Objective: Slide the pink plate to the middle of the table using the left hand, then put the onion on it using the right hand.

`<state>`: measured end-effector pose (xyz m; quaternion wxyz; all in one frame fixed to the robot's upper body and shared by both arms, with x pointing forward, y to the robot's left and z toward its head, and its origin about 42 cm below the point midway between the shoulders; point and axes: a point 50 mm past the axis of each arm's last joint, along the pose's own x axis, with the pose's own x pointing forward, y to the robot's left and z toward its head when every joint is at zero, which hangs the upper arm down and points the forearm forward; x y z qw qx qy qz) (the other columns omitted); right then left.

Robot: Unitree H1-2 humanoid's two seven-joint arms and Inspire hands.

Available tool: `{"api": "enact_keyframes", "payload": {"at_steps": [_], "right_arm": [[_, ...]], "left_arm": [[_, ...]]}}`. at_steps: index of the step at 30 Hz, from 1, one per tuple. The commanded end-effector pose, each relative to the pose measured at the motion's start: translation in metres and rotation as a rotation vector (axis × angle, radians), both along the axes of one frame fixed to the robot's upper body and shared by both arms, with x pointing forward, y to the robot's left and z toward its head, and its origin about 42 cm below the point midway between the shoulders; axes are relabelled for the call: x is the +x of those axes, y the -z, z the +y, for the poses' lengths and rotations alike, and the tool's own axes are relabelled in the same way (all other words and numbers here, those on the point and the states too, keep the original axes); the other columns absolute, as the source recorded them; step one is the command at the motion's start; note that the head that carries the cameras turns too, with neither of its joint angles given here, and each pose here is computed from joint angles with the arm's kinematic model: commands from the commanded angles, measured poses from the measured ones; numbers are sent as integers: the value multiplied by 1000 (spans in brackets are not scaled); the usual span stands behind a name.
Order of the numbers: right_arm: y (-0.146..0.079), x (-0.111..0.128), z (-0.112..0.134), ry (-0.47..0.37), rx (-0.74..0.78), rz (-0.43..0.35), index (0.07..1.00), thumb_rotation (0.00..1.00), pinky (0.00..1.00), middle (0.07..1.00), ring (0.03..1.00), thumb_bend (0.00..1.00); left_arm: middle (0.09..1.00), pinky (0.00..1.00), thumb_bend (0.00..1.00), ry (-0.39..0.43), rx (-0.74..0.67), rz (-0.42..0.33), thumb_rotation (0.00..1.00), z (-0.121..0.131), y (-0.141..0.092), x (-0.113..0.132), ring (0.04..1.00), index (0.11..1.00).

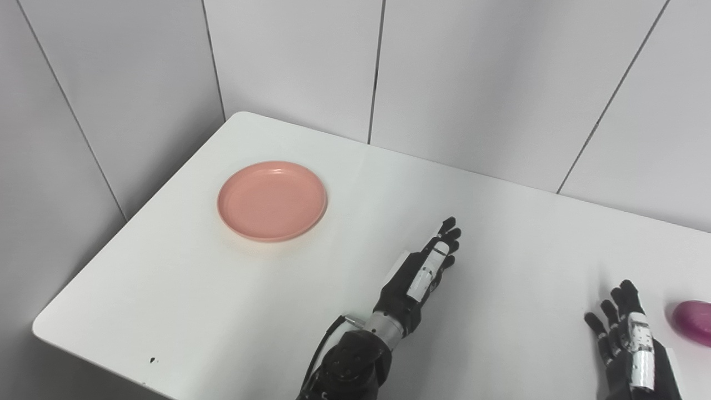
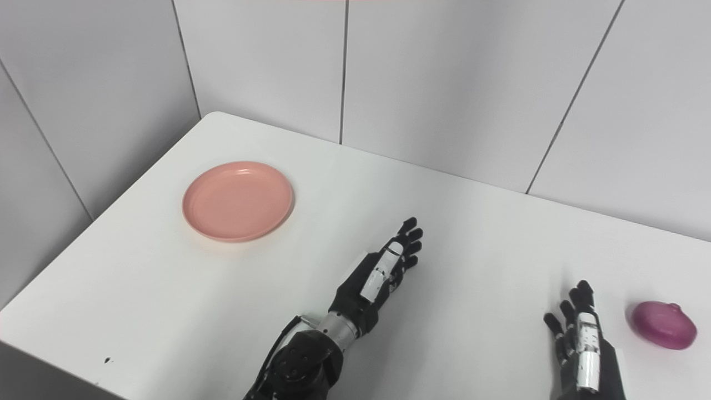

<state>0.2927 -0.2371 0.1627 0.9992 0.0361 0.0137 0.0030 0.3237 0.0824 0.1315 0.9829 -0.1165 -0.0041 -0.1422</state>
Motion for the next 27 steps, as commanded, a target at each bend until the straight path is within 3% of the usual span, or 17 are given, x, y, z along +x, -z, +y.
{"api": "enact_keyframes", "payload": {"at_steps": [1,9,27], "right_arm": [[-10,3,2,-10,-7,-72,1000,999,1000,1000,999,250],[-8,3,3,-9,-1,-58,977,961,1000,1000,980,300],[-3,6,4,-2,-18,-53,898,842,746,939,903,460]], "left_arm": [[1000,1000,415,16,-44,5,1000,-21,-4,2,1000,1000],[1000,988,438,11,-37,0,1000,-21,-2,1,1000,1000],[1000,1000,436,-15,-46,-12,1000,-12,-9,5,1000,1000]]}}
